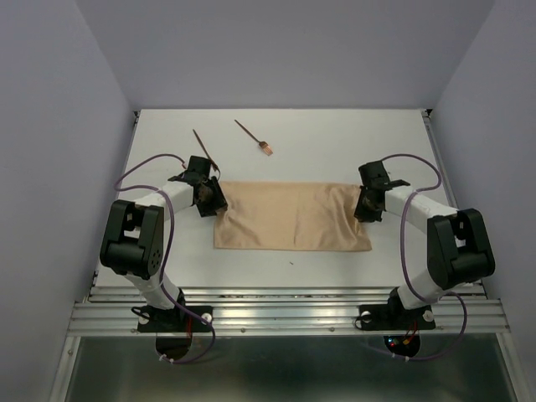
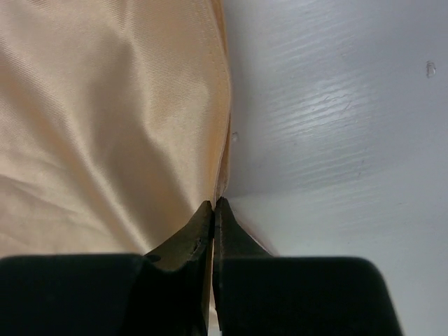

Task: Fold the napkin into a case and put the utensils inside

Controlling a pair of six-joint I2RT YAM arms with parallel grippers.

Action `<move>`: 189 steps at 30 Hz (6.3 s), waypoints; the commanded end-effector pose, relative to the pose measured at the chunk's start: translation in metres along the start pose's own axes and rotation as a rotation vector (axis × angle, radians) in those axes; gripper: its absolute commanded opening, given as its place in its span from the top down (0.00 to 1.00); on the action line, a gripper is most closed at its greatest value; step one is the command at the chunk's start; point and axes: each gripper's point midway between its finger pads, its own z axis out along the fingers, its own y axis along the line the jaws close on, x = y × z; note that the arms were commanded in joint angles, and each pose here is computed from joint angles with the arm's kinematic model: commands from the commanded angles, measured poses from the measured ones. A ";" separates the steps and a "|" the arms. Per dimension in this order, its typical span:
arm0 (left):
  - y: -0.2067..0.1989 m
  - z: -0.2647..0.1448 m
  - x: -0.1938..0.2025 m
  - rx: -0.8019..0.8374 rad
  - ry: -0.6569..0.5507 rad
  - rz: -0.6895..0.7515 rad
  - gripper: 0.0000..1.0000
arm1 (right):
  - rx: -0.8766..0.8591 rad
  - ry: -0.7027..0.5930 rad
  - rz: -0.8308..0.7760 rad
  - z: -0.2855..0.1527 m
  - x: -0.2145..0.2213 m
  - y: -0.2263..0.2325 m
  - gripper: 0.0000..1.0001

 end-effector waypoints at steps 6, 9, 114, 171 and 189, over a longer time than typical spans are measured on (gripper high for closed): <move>0.004 0.014 0.022 -0.019 0.073 0.036 0.48 | -0.160 -0.111 -0.025 -0.062 -0.032 0.050 0.99; -0.004 0.015 0.028 -0.008 0.079 0.050 0.48 | -0.205 -0.124 -0.048 -0.076 -0.032 0.068 0.99; -0.091 0.004 0.074 0.146 0.102 0.086 0.82 | -0.596 -0.038 -0.412 -0.125 0.051 0.323 0.99; -0.070 0.004 0.088 0.118 0.113 0.100 0.71 | -0.585 0.023 -0.355 -0.120 0.063 0.331 0.99; -0.038 -0.018 0.080 -0.019 0.044 0.110 0.45 | -0.595 -0.046 -0.303 -0.135 0.046 0.329 0.43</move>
